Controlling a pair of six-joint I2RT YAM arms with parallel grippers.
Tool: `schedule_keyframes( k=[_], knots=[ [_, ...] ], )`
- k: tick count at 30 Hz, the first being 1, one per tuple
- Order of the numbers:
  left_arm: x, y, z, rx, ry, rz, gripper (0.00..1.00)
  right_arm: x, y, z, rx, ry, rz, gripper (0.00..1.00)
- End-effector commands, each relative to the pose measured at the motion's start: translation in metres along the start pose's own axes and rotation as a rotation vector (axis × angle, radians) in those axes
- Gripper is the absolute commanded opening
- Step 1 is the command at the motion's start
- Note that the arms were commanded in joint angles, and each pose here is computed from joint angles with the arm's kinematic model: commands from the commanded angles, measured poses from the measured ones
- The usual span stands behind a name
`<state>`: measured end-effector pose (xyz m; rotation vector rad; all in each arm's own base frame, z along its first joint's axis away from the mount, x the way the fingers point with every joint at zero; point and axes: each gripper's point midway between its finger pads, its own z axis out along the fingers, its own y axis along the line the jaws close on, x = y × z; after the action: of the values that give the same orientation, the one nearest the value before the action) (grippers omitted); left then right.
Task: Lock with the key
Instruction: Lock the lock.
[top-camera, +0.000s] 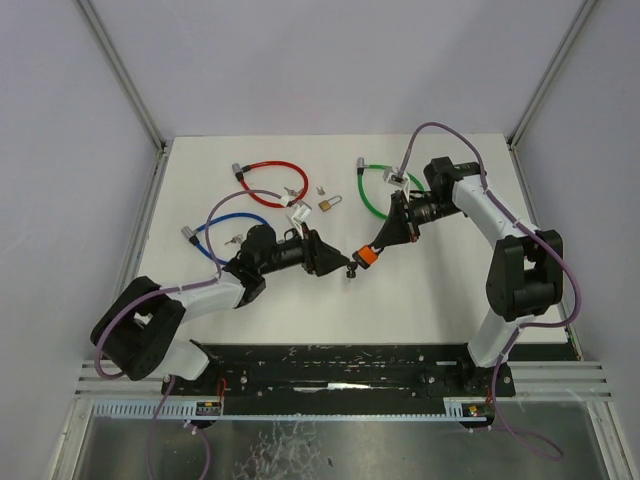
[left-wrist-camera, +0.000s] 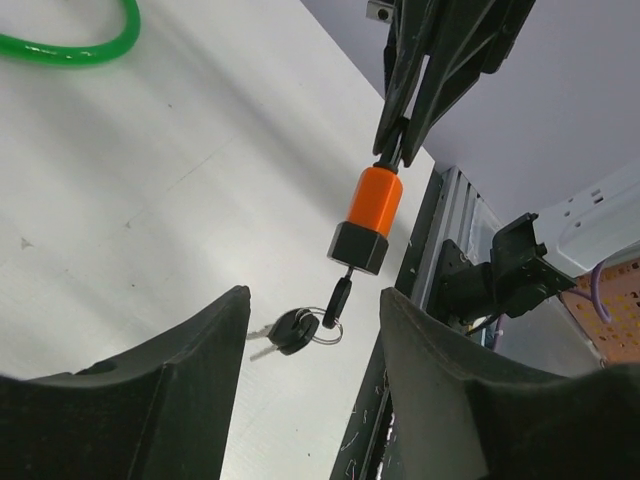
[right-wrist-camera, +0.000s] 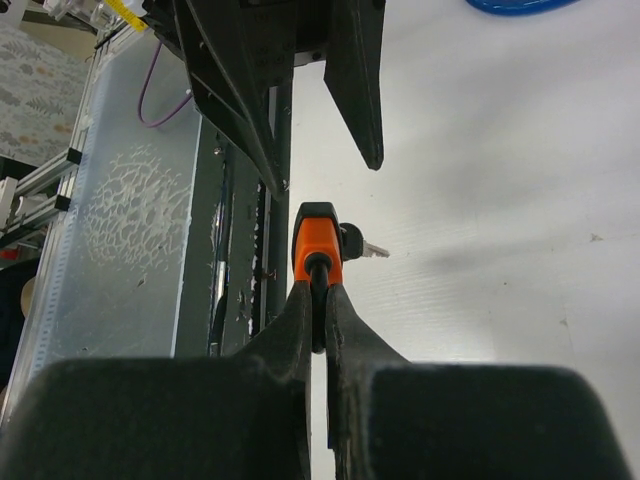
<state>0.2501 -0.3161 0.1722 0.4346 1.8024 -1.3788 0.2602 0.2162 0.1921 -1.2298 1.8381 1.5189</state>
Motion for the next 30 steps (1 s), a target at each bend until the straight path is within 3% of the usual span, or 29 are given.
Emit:
schedule_keyframes(
  k=[1,15,26,30],
  knots=[
    [-0.001,-0.010,0.009,0.047,0.028,0.033,0.51,-0.021,0.010,-0.004,-0.041,-0.074,-0.024,0.00],
    [0.018,-0.014,0.024,0.078,0.098,0.014,0.41,-0.019,0.010,-0.004,-0.056,-0.078,-0.028,0.00],
    [0.021,-0.014,0.028,0.094,0.125,0.011,0.22,-0.017,0.011,-0.003,-0.084,-0.077,-0.020,0.00],
    [0.023,-0.014,0.028,0.100,0.137,0.012,0.20,-0.017,0.013,-0.004,-0.102,-0.082,-0.013,0.00]
  ],
)
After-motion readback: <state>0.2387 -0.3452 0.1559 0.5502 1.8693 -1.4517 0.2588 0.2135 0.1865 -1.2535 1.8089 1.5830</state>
